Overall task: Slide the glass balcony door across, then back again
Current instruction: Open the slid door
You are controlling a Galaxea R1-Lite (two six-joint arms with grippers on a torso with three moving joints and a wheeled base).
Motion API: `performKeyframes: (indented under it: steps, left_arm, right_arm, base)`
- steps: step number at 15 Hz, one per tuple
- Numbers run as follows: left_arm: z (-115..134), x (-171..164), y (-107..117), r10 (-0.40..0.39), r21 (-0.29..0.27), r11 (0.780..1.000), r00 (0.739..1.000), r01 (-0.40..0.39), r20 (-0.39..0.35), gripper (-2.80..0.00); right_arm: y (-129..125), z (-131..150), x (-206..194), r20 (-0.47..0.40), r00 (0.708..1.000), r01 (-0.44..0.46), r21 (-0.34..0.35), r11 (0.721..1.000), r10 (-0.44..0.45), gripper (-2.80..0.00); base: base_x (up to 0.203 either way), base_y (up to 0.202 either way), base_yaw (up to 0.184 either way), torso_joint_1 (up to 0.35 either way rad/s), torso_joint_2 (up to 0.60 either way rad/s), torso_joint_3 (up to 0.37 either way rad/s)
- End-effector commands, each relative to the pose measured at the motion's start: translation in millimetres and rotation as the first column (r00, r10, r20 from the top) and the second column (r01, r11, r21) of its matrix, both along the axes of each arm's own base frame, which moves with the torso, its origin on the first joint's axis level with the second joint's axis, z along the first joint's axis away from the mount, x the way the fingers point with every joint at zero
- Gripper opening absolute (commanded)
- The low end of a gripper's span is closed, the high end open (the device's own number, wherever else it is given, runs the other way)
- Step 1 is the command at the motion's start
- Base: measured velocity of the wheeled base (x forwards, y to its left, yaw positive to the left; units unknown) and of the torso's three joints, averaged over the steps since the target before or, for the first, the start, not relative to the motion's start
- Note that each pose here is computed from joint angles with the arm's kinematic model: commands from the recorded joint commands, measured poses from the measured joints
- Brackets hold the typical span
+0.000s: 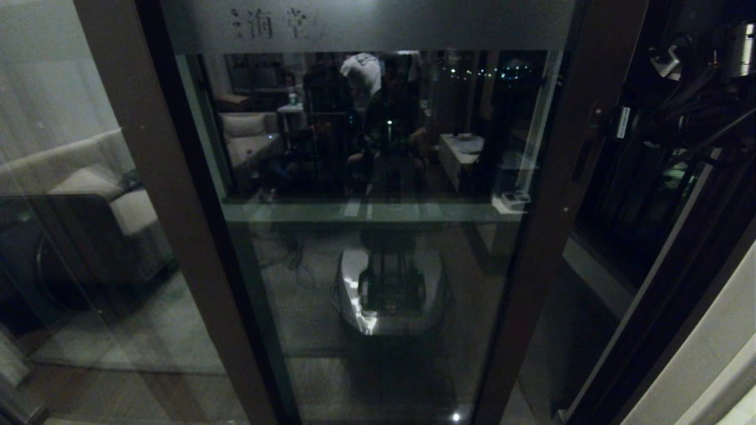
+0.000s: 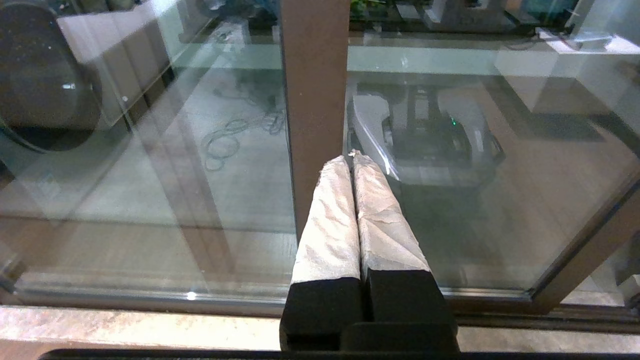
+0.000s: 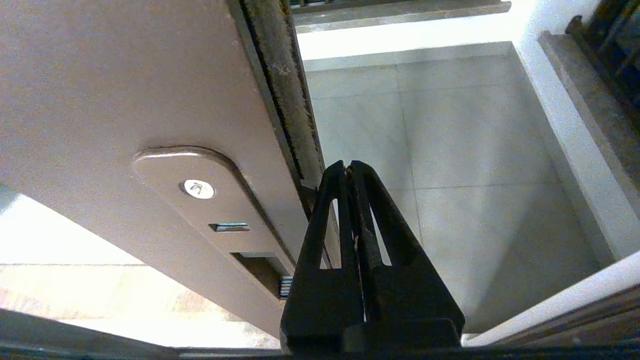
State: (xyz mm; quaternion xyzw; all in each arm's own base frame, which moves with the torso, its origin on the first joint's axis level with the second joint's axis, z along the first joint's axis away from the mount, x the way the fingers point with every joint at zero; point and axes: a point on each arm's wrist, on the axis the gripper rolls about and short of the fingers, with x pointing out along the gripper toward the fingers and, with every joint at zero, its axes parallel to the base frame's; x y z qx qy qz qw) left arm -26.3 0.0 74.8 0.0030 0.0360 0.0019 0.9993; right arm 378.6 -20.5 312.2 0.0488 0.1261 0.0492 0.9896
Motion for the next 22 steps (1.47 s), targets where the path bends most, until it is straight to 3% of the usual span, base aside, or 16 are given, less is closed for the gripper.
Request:
performKeyframes:
  steps: [1, 22]
  left_arm:
    - [-0.1, 0.0, 0.0, 0.001, 0.0, 1.0, 1.0, -0.001, -0.001, -2.8]
    - [0.0, 0.0, 0.0, 0.001, 0.0, 1.0, 1.0, -0.001, 0.0, -2.8]
  right_arm:
    - [2.8, -1.0, 0.1, -0.005, 1.0, -0.006, 0.0, 1.0, 0.006, -2.8]
    - [36.0, -2.2, 0.8, -0.012, 0.999, -0.053, 0.024, 0.998, 0.053, -2.8]
  base:
    - [0.0, 0.0, 0.0, 0.0, 0.0, 0.0]
    - [0.0, 0.0, 0.0, 0.0, 0.0, 0.0]
